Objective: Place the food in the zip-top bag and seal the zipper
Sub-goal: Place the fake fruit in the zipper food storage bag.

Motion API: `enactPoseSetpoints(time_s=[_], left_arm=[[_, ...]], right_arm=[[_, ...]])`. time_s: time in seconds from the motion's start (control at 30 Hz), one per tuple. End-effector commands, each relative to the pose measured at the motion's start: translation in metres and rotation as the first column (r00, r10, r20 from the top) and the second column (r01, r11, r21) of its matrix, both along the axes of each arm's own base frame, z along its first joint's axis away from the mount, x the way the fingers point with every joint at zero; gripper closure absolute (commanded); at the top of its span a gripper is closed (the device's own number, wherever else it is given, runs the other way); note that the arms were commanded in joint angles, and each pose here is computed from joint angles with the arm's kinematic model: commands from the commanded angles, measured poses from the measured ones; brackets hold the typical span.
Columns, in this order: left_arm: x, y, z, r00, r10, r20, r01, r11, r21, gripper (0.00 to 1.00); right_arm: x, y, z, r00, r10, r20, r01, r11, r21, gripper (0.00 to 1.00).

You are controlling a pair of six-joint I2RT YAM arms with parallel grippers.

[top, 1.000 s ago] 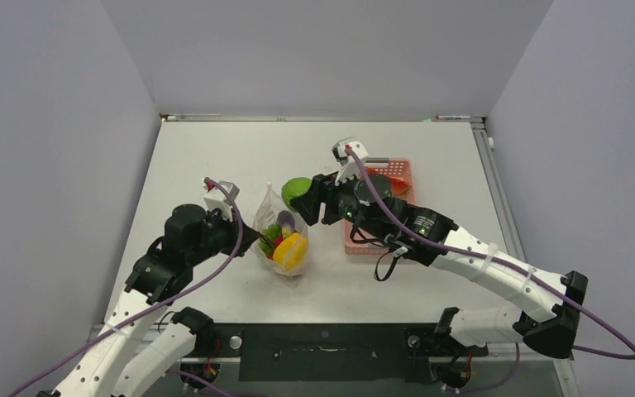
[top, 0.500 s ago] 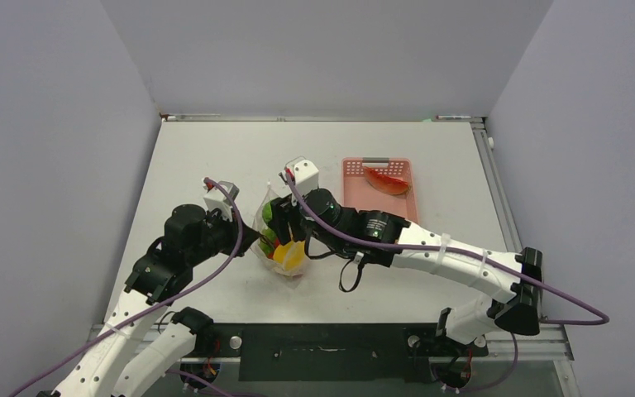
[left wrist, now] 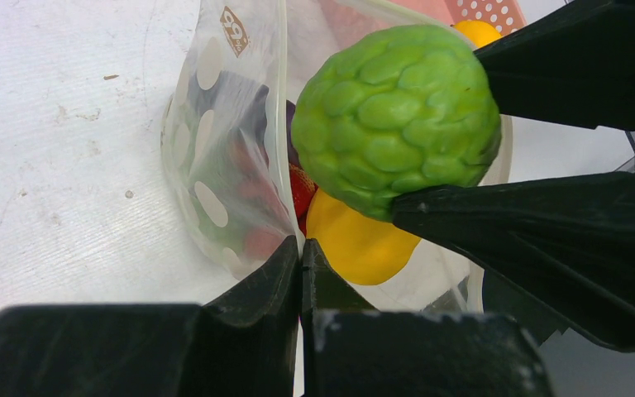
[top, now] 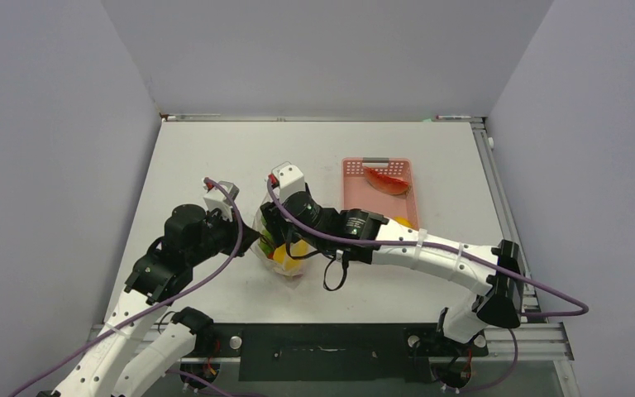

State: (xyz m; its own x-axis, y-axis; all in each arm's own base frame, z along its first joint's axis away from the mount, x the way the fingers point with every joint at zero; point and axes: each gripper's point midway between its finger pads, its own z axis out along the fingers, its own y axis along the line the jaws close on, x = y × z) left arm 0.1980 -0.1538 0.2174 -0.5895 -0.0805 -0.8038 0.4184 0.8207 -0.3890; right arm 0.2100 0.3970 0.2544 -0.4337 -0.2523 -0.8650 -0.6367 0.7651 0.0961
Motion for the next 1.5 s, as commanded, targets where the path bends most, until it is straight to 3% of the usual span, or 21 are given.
enactPoseSetpoints(time_s=[0.0, 0.37, 0.57, 0.9, 1.17, 1.47], left_arm=[[0.003, -0.001, 0.009, 0.999, -0.003, 0.041, 0.003, 1.0, -0.016, 1.0], [0.003, -0.001, 0.01, 0.999, -0.003, 0.043, 0.004, 1.0, -0.019, 1.0], [0.003, -0.001, 0.011, 0.999, -0.003, 0.047, 0.004, 1.0, -0.019, 1.0], [0.003, -0.001, 0.01, 0.999, -0.003, 0.044, 0.003, 1.0, -0.018, 1.0], [0.003, -0.001, 0.008, 0.999, -0.002, 0.039, 0.003, 1.0, -0.016, 1.0], [0.004, -0.001, 0.007, 0.999, -0.003, 0.033, 0.003, 1.0, -0.013, 1.0]], right_arm=[[0.008, 0.002, 0.016, 0.999, -0.03, 0.044, 0.029, 1.0, 0.009, 0.73], [0.013, 0.007, 0.013, 0.998, -0.048, 0.05, 0.048, 0.999, 0.005, 0.31], [0.011, 0.008, 0.016, 0.998, -0.037, 0.05, 0.036, 0.999, 0.024, 0.2], [0.007, -0.009, 0.043, 0.995, -0.071, 0.071, 0.062, 0.991, 0.117, 0.19], [0.017, -0.063, 0.071, 0.961, -0.241, 0.134, 0.215, 0.959, 0.185, 0.19], [0.034, -0.128, 0.056, 0.913, -0.387, 0.129, 0.372, 0.919, 0.126, 0.18]])
